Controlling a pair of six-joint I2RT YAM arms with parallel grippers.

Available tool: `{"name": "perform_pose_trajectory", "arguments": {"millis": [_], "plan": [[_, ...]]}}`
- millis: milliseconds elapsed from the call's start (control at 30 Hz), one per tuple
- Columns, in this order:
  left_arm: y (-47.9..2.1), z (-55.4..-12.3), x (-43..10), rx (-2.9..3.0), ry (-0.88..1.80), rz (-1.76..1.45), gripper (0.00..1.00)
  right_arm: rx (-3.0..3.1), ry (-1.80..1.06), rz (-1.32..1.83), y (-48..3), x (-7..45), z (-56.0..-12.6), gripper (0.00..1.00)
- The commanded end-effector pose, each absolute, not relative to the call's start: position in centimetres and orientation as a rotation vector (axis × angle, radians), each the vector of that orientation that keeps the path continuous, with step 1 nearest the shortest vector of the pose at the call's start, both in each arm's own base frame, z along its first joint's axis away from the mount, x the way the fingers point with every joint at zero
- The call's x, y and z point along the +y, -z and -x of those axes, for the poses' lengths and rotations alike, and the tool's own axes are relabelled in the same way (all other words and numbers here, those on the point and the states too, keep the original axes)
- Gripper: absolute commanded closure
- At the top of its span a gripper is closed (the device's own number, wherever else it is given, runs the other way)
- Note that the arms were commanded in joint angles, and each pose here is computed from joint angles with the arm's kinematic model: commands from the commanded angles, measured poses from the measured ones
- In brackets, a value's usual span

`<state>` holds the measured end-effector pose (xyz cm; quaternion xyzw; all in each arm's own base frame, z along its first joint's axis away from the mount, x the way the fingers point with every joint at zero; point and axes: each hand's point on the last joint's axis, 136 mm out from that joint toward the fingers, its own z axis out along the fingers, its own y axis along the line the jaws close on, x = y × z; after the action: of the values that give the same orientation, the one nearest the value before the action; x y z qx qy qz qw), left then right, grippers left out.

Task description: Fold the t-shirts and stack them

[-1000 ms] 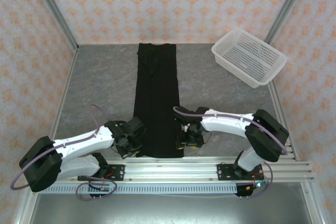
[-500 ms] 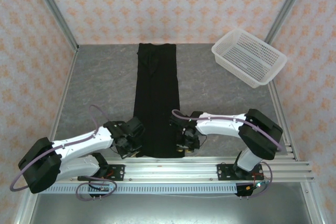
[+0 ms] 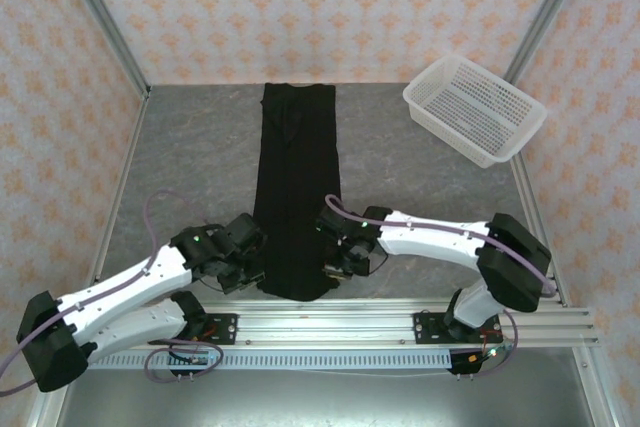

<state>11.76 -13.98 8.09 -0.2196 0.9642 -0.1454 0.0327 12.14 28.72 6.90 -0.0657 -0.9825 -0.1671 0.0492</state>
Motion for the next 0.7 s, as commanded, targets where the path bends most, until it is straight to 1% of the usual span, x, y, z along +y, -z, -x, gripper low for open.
{"name": "perform_pose_trajectory", "arguments": {"millis": [0, 133, 300, 533, 667], "plan": [[-10.2, -13.4, -12.7, 2.89, 0.352, 0.647, 1.0, -3.053, 0.46, 0.255, -9.0, 27.4, -13.6, 1.0], [-11.4, -16.3, -13.1, 2.853, 0.348, 0.672, 1.0, -3.096, 0.471, 0.304, -10.7, 26.8, -16.3, 1.0], [-13.4, -21.4, -13.7, 2.783, 0.414, 0.723, 1.0, -3.137, 0.482, 0.292, -12.8, 27.0, -20.6, 1.0], [-15.4, -27.9, -13.0, 2.709, 0.438, 0.782, 1.0, -3.177, 0.512, 0.337, -13.8, 27.1, -27.2, 1.0], [-15.7, -31.3, -12.8, 2.695, 0.435, 0.797, 1.0, -3.2, 0.512, 0.364, -14.1, 27.0, -31.0, 1.0]]}}
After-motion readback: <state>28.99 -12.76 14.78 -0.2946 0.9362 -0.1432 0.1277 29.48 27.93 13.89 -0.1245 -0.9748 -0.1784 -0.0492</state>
